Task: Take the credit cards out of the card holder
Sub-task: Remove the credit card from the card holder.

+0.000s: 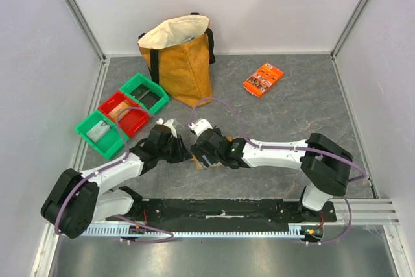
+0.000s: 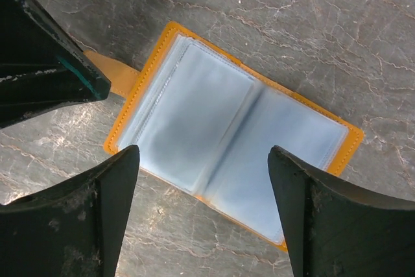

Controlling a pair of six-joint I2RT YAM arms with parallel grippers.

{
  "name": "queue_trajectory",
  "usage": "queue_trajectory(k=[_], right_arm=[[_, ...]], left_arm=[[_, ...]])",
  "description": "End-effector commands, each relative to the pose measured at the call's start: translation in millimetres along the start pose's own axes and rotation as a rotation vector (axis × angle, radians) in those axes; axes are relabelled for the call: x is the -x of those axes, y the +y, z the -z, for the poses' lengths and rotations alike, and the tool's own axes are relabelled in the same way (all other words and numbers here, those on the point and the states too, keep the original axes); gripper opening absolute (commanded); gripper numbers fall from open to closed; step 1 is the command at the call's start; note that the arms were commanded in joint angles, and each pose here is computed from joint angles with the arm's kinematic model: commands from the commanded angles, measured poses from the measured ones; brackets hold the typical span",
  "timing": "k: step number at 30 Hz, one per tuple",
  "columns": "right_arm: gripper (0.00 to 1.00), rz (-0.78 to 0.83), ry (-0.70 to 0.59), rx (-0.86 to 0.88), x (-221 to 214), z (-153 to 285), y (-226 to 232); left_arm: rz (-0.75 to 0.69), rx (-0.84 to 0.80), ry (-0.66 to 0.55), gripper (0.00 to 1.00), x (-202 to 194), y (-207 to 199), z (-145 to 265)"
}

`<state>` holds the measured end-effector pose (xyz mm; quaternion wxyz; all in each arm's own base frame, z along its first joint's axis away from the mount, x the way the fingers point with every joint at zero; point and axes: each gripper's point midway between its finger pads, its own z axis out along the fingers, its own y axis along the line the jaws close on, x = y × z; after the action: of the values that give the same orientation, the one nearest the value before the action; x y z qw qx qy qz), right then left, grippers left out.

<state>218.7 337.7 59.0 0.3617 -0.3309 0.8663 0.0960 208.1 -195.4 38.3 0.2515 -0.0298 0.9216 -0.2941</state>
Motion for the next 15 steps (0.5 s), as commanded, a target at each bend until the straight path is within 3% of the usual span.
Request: queue_trajectory(k=[1,5,10,15], right_arm=[[0.87,-0.021,-0.052,-0.013,20,-5,9],[0.86,-0.015,-0.036,-0.030,16,-12,10],[0.85,-0.004,-0.020,-0.087,8,-14,1],[0.78,0.007,-0.015,-0.104,6,-10,-5]], left_arm=[[0.012,-0.027,-0.050,0.14,3,-1,-5],[0.012,-0.027,-0.039,0.02,-4,2,-4],[0.012,-0.015,-0.030,0.02,-9,7,-4],[0.014,-0.008,-0.023,0.02,-10,9,-4]])
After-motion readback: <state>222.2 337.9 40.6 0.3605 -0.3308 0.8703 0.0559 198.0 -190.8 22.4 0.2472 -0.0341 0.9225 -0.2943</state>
